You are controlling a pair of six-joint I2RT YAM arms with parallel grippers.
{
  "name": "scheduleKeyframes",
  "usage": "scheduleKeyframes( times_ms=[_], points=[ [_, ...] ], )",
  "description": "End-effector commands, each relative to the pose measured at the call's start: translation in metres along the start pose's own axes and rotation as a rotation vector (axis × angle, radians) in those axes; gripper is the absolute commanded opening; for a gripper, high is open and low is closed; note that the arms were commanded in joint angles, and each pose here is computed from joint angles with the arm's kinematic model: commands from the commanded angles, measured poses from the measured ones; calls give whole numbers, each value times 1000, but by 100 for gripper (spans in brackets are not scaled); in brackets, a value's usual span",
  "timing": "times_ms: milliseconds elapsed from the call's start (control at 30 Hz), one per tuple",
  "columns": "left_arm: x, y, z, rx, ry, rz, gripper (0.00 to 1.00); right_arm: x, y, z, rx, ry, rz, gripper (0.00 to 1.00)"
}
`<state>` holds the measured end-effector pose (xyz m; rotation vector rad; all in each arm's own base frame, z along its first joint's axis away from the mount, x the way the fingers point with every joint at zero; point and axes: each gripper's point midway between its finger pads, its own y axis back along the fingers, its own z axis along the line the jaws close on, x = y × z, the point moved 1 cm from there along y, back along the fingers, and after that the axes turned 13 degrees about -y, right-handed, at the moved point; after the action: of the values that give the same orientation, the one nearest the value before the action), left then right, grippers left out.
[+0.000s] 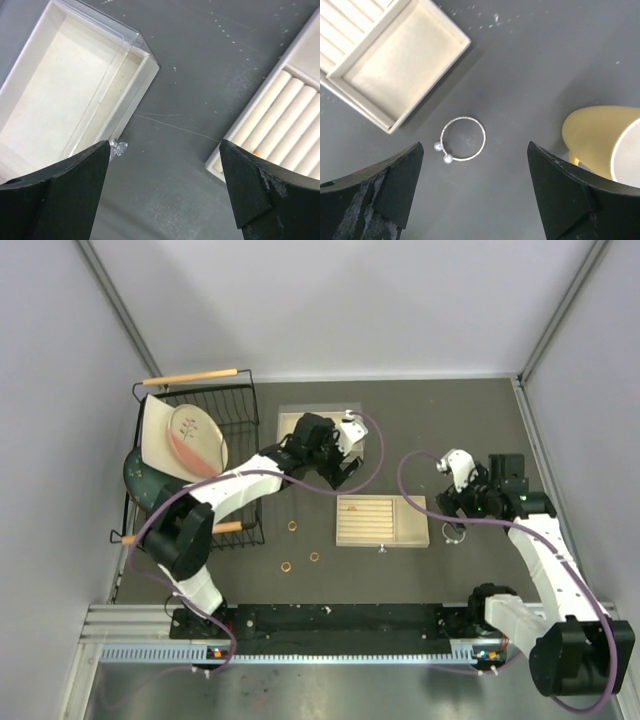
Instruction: Organize the mixed jewelry
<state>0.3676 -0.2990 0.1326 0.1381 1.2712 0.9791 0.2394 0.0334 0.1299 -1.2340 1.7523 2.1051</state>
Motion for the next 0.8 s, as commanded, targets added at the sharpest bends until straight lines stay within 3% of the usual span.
scheduleKeyframes(
  times_ms=[0, 167, 767],
  points=[
    [-32, 35, 1, 10, 20, -79, 96, 19, -6, 13, -85, 102, 56, 81],
    [-45, 59, 5, -16, 6, -116, 96, 31, -19, 18, -136, 104, 95, 75],
    [-20, 80, 14, -114, -10, -42, 97, 62, -56, 22, -158, 126, 212, 55]
  ],
)
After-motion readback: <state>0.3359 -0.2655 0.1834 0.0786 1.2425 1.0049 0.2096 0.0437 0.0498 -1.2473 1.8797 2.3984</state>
